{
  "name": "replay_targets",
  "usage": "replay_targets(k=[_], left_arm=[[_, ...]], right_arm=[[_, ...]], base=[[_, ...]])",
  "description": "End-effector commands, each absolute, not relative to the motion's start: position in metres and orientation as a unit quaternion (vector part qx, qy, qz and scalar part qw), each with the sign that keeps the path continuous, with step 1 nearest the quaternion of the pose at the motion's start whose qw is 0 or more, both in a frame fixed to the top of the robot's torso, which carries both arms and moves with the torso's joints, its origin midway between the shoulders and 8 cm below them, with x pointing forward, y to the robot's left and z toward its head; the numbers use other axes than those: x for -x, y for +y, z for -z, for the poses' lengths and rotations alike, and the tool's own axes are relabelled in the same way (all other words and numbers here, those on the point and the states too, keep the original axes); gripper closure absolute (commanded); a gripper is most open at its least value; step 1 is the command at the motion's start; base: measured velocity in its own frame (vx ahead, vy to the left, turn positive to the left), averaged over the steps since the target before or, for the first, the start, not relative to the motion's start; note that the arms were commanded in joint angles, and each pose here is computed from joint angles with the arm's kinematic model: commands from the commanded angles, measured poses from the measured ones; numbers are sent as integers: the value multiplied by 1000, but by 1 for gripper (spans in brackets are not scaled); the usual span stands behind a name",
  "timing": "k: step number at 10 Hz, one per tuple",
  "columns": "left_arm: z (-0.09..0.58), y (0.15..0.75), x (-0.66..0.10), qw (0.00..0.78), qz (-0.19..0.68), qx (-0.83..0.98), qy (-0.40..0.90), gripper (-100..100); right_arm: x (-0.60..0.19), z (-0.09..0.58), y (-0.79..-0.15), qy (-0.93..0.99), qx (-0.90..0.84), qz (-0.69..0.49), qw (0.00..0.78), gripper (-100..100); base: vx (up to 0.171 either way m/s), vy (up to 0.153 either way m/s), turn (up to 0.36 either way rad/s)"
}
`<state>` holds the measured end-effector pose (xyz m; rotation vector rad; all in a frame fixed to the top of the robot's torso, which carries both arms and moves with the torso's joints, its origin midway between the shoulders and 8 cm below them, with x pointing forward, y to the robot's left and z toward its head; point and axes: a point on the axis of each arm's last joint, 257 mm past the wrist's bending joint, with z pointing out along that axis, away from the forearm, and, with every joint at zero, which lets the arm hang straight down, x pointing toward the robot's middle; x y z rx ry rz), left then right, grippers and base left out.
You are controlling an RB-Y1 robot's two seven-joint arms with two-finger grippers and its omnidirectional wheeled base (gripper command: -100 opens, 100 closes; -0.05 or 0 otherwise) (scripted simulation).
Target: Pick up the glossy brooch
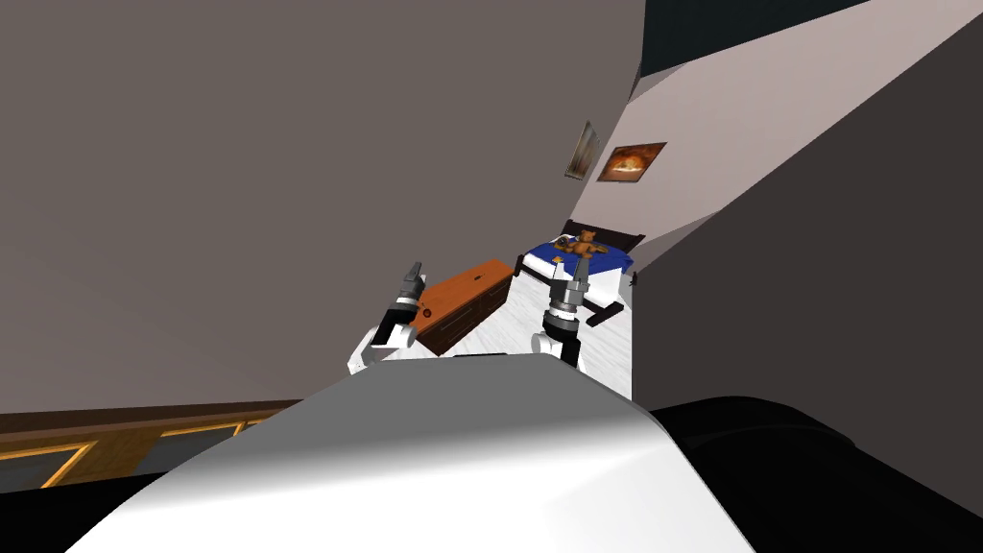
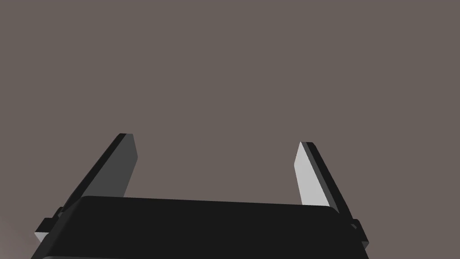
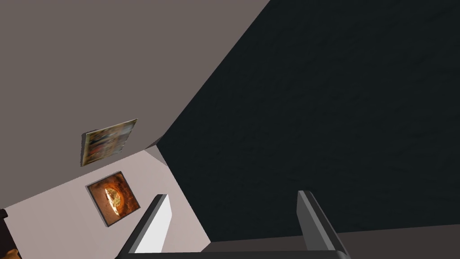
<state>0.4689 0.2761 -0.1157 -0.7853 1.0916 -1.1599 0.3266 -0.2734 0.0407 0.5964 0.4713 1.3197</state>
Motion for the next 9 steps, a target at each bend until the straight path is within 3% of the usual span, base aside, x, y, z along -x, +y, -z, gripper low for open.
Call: replay_targets(k=[1,9], left_arm=[[134,282,-482,618,496,356,496,-100],[227,312,-521,553,430,423,575,-100]], right_arm=[[-327,-41,-273,214,-270,-598,724,0],[-327,-41,-273,214,-270,-598,724,0]], base=[[-15,27,-35],[-8,29,-45]])
